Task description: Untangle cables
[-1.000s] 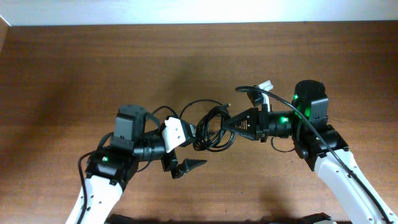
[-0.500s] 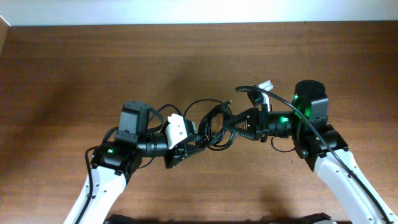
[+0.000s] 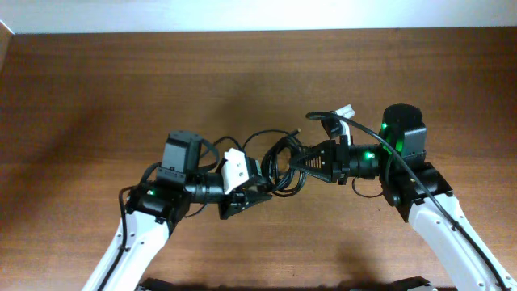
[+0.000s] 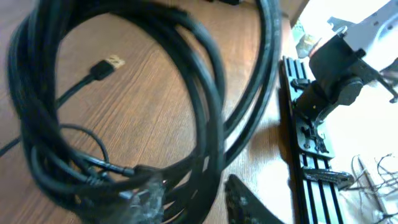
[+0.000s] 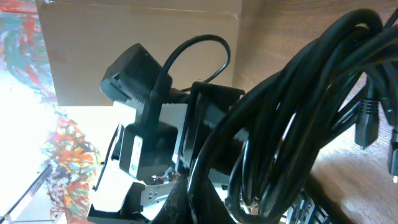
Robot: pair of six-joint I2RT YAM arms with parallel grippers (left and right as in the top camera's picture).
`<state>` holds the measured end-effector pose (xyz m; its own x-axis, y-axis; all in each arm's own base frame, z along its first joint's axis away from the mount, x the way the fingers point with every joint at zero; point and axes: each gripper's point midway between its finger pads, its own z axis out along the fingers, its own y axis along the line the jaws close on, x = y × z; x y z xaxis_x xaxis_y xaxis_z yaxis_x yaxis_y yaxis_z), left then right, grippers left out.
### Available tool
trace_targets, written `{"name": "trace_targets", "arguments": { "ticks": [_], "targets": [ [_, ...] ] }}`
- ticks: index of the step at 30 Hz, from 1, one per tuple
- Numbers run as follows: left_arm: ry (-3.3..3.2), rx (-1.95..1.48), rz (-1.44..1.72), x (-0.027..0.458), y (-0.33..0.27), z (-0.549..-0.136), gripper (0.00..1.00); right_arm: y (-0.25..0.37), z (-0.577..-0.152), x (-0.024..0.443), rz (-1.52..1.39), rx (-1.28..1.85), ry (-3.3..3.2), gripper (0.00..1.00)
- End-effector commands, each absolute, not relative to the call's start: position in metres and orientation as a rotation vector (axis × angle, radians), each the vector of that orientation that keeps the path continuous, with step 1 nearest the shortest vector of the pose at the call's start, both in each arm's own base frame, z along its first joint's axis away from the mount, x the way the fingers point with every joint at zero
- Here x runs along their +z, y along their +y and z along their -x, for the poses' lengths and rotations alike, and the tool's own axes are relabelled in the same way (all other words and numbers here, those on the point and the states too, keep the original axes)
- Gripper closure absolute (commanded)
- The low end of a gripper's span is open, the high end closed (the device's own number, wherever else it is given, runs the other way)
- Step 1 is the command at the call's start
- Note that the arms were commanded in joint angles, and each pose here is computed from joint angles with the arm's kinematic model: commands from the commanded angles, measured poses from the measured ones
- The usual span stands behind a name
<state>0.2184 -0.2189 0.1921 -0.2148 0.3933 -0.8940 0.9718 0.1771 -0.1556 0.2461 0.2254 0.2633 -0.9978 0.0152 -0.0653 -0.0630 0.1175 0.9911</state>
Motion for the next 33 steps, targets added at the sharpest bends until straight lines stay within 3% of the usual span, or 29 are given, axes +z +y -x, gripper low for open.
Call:
{"name": "trace_targets", "arguments": {
  "ticks": [1, 5, 7, 8, 11, 14, 15, 22, 24, 33],
  "targets": [
    [1.654, -1.035, -1.363, 0.197, -0.233, -0.210, 0.60, 0.224, -0.243, 0.270, 0.097, 2.048, 2.275, 0.96],
    [1.671, -0.996, -1.370, 0.194, -0.234, -0.213, 0.34, 0.224, -0.243, 0.270, 0.073, 2.059, 2.286, 0.96],
    [1.671, -0.991, -1.369, 0.193, -0.233, -0.214, 0.32, 0.224, -0.243, 0.270, 0.073, 2.059, 2.286, 0.96],
    [1.671, -0.990, -1.369, 0.193, -0.233, -0.214, 0.38, 0.224, -0.243, 0.270, 0.073, 2.059, 2.286, 0.96],
    [1.714, -0.915, -1.359, 0.187, -0.229, -0.222, 0.78, 0.224, -0.241, 0.271, 0.087, 2.073, 2.286, 0.96],
    [1.702, -0.910, -1.359, 0.188, -0.230, -0.224, 0.87, 0.224, -0.241, 0.271, 0.088, 2.073, 2.286, 0.96],
    [1.701, -0.901, -1.358, 0.188, -0.230, -0.225, 1.00, 0.224, -0.241, 0.271, 0.088, 2.073, 2.286, 0.96],
    [1.697, -0.856, -1.298, 0.196, -0.231, -0.240, 1.00, 0.224, -0.233, 0.274, 0.133, 2.116, 2.286, 0.96],
    [2.010, -0.636, -0.872, 0.186, -0.201, -0.294, 1.00, 0.224, -0.230, 0.276, 0.175, 2.131, 2.276, 0.96],
    [2.210, -0.492, -0.451, 0.172, -0.160, -0.320, 1.00, 0.224, -0.228, 0.276, 0.194, 2.133, 2.270, 0.96]
  ]
}}
